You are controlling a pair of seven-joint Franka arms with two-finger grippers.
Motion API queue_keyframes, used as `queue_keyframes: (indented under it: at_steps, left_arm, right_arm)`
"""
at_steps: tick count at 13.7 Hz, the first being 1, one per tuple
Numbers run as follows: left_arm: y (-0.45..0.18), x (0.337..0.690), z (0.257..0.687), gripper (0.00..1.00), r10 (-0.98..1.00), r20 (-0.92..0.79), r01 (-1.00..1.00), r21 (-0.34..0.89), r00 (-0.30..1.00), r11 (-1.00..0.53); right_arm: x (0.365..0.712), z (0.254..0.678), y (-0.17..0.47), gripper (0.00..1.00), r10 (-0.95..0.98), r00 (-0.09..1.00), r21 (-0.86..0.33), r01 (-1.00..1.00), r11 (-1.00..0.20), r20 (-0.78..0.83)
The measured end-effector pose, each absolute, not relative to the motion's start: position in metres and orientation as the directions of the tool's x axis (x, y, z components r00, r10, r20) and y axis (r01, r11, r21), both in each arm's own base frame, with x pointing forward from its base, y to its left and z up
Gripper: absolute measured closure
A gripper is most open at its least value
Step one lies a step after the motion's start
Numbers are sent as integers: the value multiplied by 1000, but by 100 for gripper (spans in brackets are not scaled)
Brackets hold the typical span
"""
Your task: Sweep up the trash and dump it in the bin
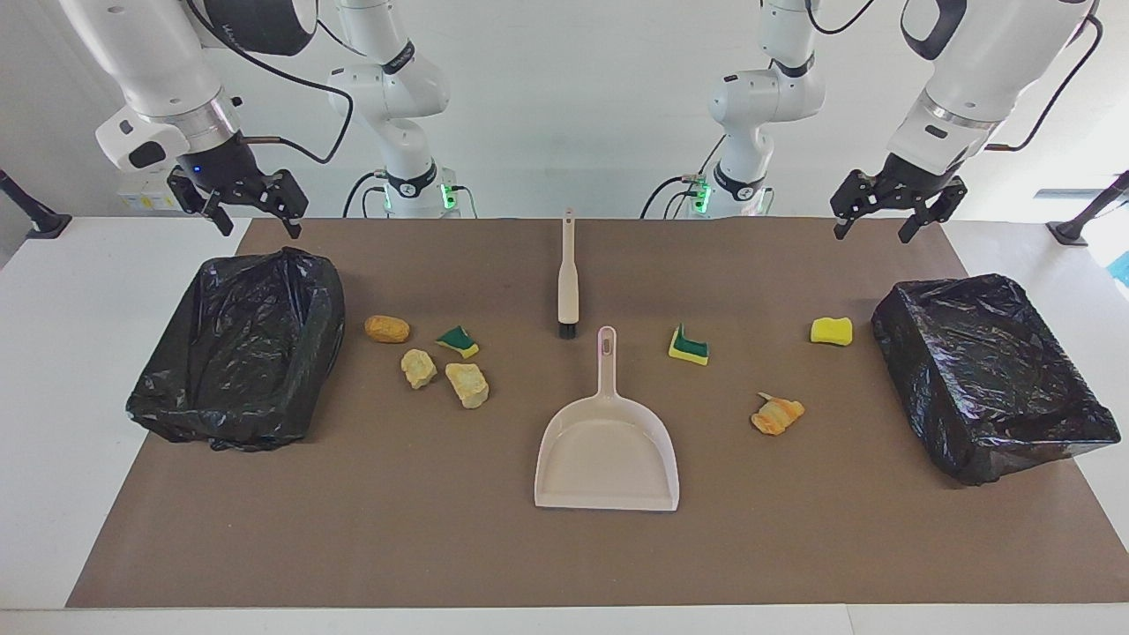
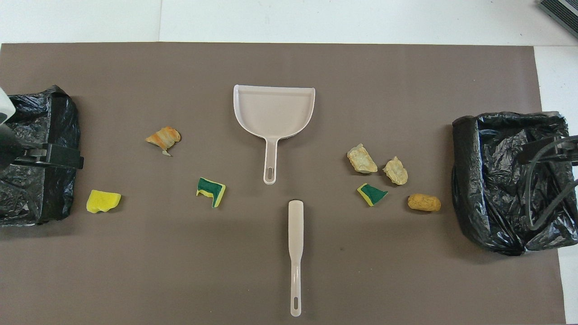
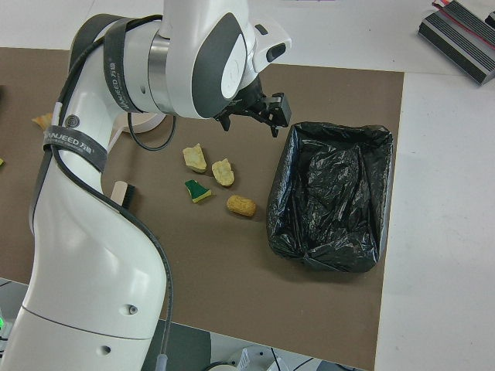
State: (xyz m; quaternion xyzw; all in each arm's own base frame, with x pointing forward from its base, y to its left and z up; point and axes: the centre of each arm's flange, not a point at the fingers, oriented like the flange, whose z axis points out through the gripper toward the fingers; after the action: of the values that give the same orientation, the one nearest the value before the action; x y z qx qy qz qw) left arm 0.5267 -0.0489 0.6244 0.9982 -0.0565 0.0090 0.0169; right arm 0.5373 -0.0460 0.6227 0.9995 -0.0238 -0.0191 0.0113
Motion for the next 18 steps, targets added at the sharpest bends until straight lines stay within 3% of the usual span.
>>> queue_keyframes:
  at_steps: [18]
  left_arm:
    - [-49, 527, 624, 0, -113, 20, -113, 33, 993, -993]
  right_arm:
    - [535, 621, -40, 0, -35, 998, 22, -34, -999, -42]
